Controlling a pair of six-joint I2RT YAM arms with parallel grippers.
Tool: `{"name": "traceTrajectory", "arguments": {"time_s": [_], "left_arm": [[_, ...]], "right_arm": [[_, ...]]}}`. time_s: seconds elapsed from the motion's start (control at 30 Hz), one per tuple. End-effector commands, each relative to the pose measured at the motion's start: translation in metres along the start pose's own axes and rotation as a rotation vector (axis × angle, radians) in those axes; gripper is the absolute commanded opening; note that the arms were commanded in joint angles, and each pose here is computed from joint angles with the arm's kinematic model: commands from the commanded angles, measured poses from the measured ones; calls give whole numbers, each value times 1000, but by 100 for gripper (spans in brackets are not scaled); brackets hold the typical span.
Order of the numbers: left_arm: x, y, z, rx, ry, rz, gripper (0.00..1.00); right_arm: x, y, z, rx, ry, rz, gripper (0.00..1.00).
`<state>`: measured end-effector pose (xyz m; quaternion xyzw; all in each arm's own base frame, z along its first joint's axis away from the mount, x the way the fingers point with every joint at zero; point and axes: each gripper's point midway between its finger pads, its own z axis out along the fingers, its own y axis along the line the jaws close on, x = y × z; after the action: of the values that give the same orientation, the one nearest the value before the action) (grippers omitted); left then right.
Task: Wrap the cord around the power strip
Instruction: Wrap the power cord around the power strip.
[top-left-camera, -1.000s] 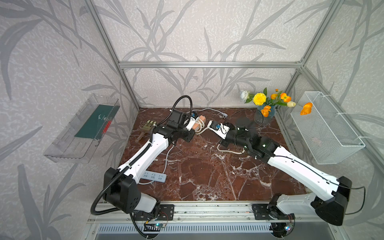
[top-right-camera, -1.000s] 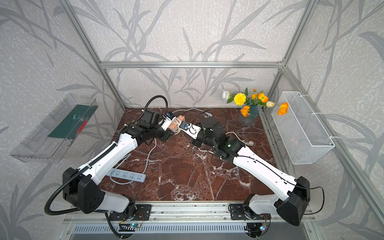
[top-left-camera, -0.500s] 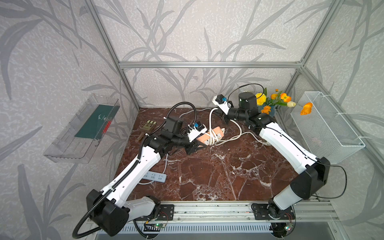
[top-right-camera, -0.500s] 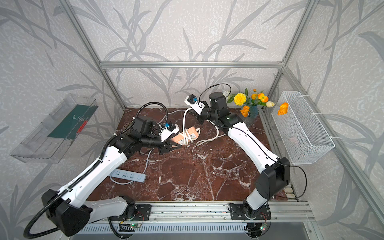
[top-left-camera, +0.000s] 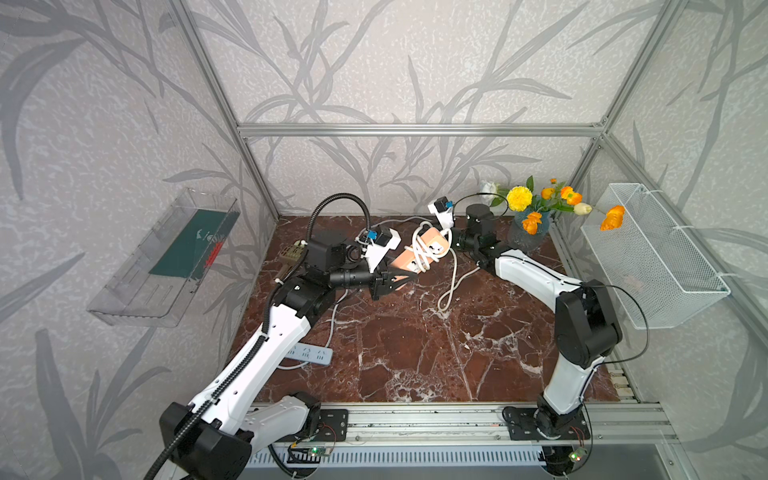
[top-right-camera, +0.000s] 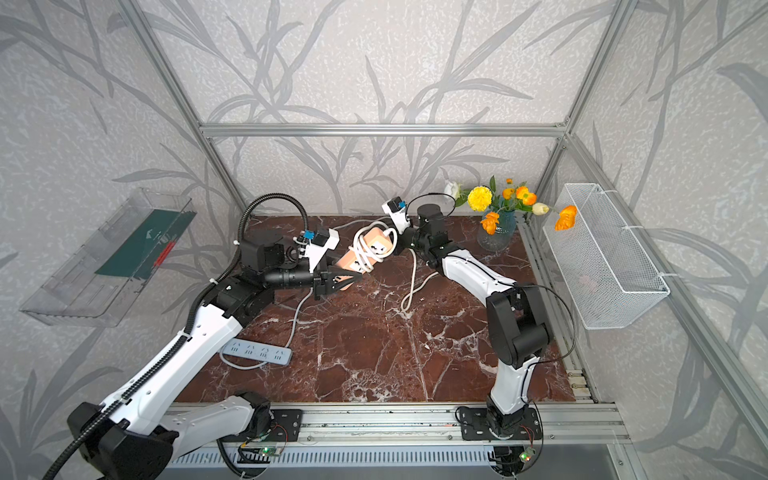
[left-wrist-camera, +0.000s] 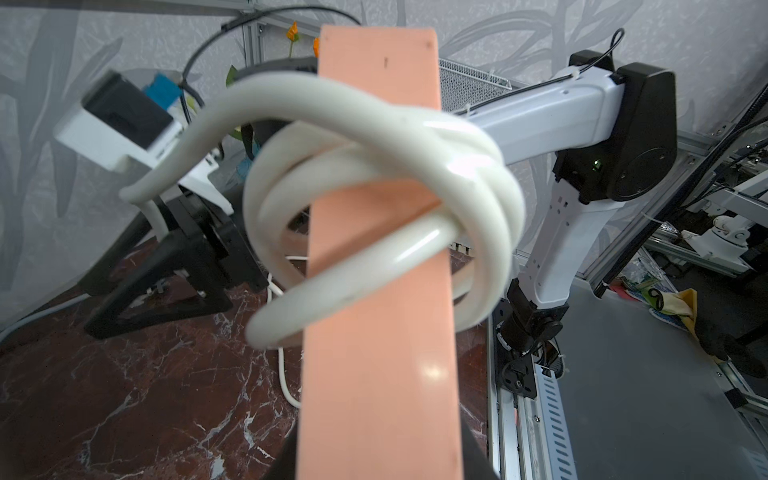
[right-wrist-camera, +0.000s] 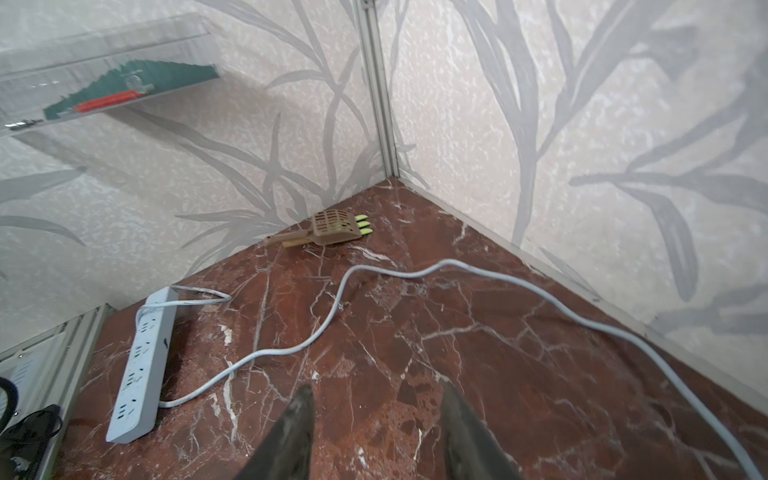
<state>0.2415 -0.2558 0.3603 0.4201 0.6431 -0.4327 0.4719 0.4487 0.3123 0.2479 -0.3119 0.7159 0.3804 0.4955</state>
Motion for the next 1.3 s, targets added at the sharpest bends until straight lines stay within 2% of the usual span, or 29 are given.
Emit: {"name": "traceTrajectory", "arguments": {"time_s": [0.0, 0.1, 0.3, 0.37, 0.47, 0.53, 0.67, 0.73, 0.8, 0.93, 1.03, 1.17, 1.27], "left_arm": [[-51, -18, -18, 8, -147, 174, 0], [-54, -12, -20, -26, -152, 172, 0], [-58, 11, -24, -136, -149, 164, 0], [-62, 27, -28, -211, -161, 141, 0], [-65, 56, -36, -317, -172, 78, 0], [-58, 84, -42, -445, -134, 33, 0], [-25, 148, -70, -779, 22, -13, 0], [-9, 175, -88, -907, 55, -63, 0], [4, 193, -100, -965, 61, -128, 0], [51, 219, -101, -1033, 241, -150, 0], [78, 228, -95, -1035, 314, -164, 0], [109, 212, -58, -875, 451, -161, 0], [119, 182, -27, -705, 489, -119, 0]], "right_arm": [[7, -18, 5, 70, -63, 98, 56], [36, -26, 6, 167, -39, 122, 61], [91, -38, -11, 338, 54, 132, 61], [106, -27, -12, 339, 90, 113, 53], [127, 4, -9, 319, 171, 18, 30], [137, 27, -10, 301, 213, -54, 17], [139, 71, -25, 254, 280, -228, 8], [144, 101, -31, 202, 358, -385, 6], [145, 129, -38, 138, 425, -527, 4], [115, 183, -58, 18, 435, -760, 3], [64, 211, -71, -24, 332, -825, 1], [-7, 226, -76, 18, 173, -886, 0], [-52, 216, -74, 88, 96, -936, 0]]}}
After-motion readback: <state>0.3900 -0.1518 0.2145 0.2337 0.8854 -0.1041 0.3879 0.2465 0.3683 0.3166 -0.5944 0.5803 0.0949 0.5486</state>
